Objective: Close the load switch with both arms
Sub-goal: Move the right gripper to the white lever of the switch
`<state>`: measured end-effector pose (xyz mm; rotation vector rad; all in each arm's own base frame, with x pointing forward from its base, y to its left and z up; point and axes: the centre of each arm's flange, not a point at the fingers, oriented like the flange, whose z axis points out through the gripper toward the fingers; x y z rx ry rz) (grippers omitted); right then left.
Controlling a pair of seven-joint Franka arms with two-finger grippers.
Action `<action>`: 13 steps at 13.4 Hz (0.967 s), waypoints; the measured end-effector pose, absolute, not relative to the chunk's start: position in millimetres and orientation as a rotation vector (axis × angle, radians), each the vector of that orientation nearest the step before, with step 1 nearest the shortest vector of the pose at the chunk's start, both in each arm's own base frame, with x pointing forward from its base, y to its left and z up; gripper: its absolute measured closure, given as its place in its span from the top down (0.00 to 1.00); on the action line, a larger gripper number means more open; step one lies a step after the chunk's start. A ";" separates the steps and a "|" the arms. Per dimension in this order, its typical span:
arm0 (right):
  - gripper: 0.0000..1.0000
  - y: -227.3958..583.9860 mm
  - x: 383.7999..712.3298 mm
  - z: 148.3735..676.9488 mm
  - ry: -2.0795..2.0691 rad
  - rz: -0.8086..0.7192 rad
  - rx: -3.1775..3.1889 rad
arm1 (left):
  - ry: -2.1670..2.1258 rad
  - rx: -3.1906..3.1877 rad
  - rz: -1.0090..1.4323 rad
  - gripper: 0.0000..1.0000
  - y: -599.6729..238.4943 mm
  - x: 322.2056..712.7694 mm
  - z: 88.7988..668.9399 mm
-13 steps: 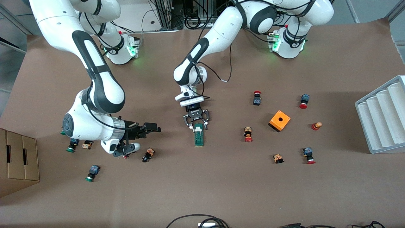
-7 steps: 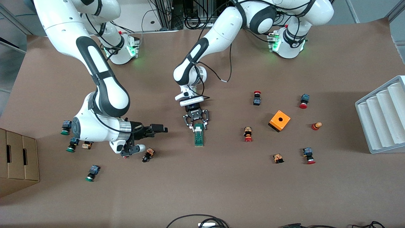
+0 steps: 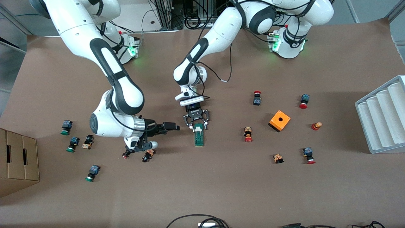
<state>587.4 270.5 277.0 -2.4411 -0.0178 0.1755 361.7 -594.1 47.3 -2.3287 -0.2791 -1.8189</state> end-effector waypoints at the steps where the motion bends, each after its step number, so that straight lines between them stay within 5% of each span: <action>1: 1.00 272.6 585.6 274.5 -0.016 0.175 -2.443 | -0.275 -2.325 -1.822 0.68 -593.9 361.6 46.4; 13: 1.00 308.9 554.7 241.0 0.122 0.210 -2.379 | -0.193 -2.281 -1.837 0.70 -591.7 360.6 40.4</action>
